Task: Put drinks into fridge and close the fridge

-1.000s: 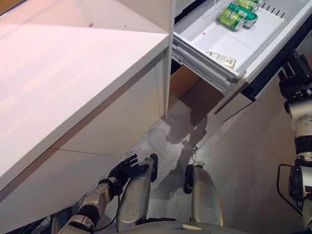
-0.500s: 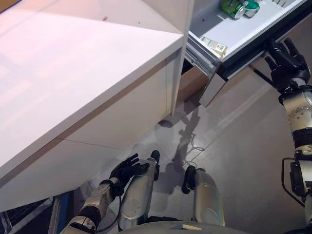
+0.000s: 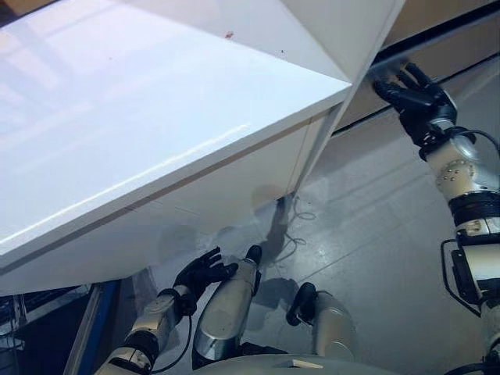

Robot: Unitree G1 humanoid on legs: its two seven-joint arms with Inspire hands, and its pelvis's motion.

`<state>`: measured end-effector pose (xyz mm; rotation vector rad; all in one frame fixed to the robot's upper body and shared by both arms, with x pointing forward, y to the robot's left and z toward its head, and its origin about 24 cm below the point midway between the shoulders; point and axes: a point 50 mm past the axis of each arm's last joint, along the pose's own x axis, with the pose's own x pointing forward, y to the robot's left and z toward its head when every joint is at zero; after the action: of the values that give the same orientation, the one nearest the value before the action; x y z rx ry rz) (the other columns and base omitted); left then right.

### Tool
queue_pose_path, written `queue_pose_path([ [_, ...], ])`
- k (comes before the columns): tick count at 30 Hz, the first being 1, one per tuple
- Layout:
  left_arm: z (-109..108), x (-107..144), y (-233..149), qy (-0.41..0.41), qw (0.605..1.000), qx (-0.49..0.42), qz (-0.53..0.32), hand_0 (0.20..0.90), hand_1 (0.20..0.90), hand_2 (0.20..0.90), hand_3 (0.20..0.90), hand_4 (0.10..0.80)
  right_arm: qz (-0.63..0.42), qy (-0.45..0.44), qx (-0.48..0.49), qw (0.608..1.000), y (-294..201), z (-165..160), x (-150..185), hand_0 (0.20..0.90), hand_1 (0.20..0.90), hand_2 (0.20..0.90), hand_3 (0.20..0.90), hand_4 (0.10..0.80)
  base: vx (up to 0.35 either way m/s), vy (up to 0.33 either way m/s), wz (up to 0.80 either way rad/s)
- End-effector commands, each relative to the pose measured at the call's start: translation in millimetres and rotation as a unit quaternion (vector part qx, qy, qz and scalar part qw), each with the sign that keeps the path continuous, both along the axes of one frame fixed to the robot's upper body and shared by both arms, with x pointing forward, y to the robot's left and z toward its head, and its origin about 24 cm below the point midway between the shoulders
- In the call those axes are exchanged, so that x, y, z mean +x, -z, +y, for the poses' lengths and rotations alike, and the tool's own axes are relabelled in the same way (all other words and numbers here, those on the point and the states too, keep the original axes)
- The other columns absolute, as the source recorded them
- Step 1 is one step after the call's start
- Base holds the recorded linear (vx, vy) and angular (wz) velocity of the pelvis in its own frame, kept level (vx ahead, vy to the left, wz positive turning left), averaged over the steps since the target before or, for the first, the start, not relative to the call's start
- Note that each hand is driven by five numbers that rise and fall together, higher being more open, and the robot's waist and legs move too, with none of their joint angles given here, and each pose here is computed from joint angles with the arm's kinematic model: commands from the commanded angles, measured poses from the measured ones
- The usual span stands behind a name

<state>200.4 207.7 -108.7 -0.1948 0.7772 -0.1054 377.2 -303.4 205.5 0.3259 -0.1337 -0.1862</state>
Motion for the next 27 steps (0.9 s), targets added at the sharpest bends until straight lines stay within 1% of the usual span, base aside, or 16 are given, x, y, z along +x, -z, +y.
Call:
queue_pose_path([
  [1,30.9,-54.9,18.4,0.019,0.995,0.060,0.072,0.900,0.900,0.900,0.900,0.800,-0.142,-0.030,-0.010,0.989,-61.2,14.1,-4.1,0.900,0.900,0.900,0.900,0.800,-0.027,-0.057,-0.16],
  [4,32.7,-52.8,18.6,0.015,0.994,0.070,0.079,0.900,0.900,0.900,0.900,0.800,-0.125,-0.029,0.009,0.992,-32.4,21.0,-6.7,0.900,0.900,0.900,0.900,0.800,-0.053,-0.092,-0.44],
  [7,31.9,-50.9,19.6,0.002,0.994,0.069,0.088,0.900,0.900,0.900,0.900,0.800,-0.086,-0.059,0.032,0.994,9.8,34.3,-12.4,0.900,0.900,0.900,0.900,0.800,-0.040,-0.068,-0.51],
  [11,27.7,-53.2,22.5,-0.012,0.994,0.058,0.093,0.900,0.900,0.900,0.900,0.800,-0.007,-0.086,0.062,0.994,80.0,49.6,-33.2,0.900,0.900,0.900,0.900,0.800,-0.018,-0.076,-0.41],
  [13,23.4,-54.4,24.3,-0.023,0.994,0.049,0.095,0.900,0.900,0.900,0.900,0.800,0.062,-0.086,0.067,0.992,132.4,53.7,-56.0,0.900,0.900,0.900,0.900,0.800,0.002,-0.095,-0.45],
  [15,16.7,-59.5,27.2,-0.033,0.994,0.036,0.099,0.900,0.900,0.900,0.900,0.800,0.157,-0.079,0.091,0.980,195.1,53.3,-94.7,0.900,0.900,0.900,0.900,0.800,0.004,-0.098,-0.42],
  [16,15.5,-60.2,27.7,-0.035,0.994,0.033,0.099,0.900,0.900,0.900,0.900,0.800,0.190,-0.080,0.094,0.974,211.7,55.7,-105.0,0.900,0.900,0.900,0.900,0.800,-0.011,-0.076,-0.30],
  [18,15.1,-60.7,28.2,-0.034,0.994,0.031,0.101,0.900,0.900,0.900,0.900,0.800,0.251,-0.076,0.102,0.960,242.2,57.3,-126.3,0.900,0.900,0.900,0.900,0.800,-0.034,-0.066,-0.21],
  [19,14.9,-60.8,28.3,-0.034,0.994,0.030,0.102,0.900,0.900,0.900,0.900,0.800,0.261,-0.076,0.103,0.957,246.9,57.8,-129.6,0.900,0.900,0.900,0.900,0.800,-0.036,-0.056,-0.15],
  [21,16.0,-59.7,28.8,-0.034,0.993,0.029,0.106,0.900,0.900,0.900,0.900,0.800,0.316,-0.062,0.126,0.938,275.5,55.7,-152.4,0.900,0.900,0.900,0.900,0.800,-0.041,-0.047,-0.14],
  [23,15.3,-58.0,30.1,-0.028,0.993,0.030,0.112,0.900,0.900,0.900,0.900,0.800,0.395,-0.058,0.118,0.909,304.9,55.1,-179.8,0.900,0.900,0.900,0.900,0.800,-0.079,-0.054,-0.13],
  [24,14.5,-59.4,31.8,-0.024,0.992,0.035,0.120,0.900,0.900,0.900,0.900,0.800,0.445,-0.040,0.125,0.886,321.7,55.3,-200.6,0.900,0.900,0.900,0.900,0.800,-0.065,-0.038,-0.08],
  [25,14.5,-59.8,32.0,-0.024,0.992,0.035,0.121,0.900,0.900,0.900,0.900,0.800,0.449,-0.039,0.125,0.884,323.1,55.4,-202.5,0.900,0.900,0.900,0.900,0.800,-0.052,-0.029,-0.02],
  [27,13.0,-66.2,35.9,-0.028,0.990,0.036,0.132,0.900,0.900,0.900,0.900,0.800,0.508,-0.032,0.133,0.851,342.7,59.6,-233.1,0.900,0.900,0.900,0.900,0.800,0.000,0.000,0.00],
])
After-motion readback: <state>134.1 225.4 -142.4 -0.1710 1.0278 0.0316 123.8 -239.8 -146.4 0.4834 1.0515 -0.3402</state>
